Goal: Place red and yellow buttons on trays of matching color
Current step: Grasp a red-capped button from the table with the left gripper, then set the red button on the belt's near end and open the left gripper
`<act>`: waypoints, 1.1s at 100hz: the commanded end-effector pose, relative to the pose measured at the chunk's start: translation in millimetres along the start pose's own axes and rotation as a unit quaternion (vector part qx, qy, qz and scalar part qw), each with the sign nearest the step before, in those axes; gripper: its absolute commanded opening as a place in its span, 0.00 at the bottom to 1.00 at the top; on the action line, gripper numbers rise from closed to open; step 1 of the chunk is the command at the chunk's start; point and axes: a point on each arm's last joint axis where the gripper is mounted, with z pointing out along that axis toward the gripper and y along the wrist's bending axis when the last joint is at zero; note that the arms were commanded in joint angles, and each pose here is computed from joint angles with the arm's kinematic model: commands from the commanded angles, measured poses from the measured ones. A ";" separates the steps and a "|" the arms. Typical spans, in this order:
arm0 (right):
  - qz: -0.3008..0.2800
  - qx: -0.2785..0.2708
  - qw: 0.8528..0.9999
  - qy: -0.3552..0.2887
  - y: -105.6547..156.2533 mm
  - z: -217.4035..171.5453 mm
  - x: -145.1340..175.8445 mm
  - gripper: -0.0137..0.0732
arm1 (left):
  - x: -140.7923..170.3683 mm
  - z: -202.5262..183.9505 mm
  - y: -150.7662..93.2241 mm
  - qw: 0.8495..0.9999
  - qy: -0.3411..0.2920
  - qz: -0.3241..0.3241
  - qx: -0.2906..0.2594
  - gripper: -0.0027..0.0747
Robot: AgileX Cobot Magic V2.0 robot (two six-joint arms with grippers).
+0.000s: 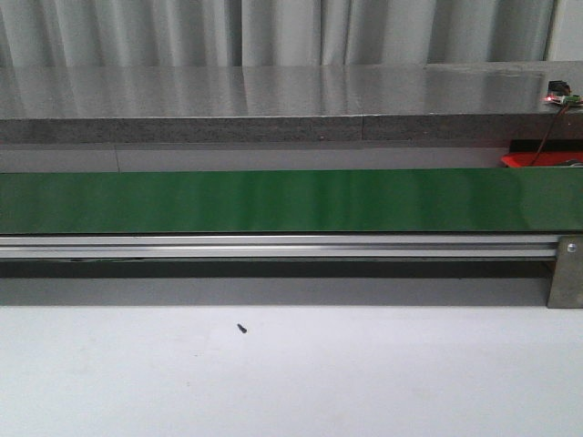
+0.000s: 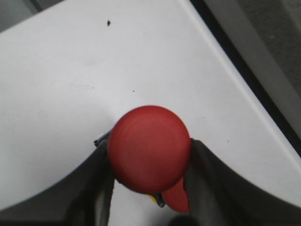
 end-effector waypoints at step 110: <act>0.012 0.012 1.000 -0.026 -1.7 -1.5 -10.7 0.09 | 76.3 -62.4 -64.0 0.976 0.067 0.196 0.061 0.37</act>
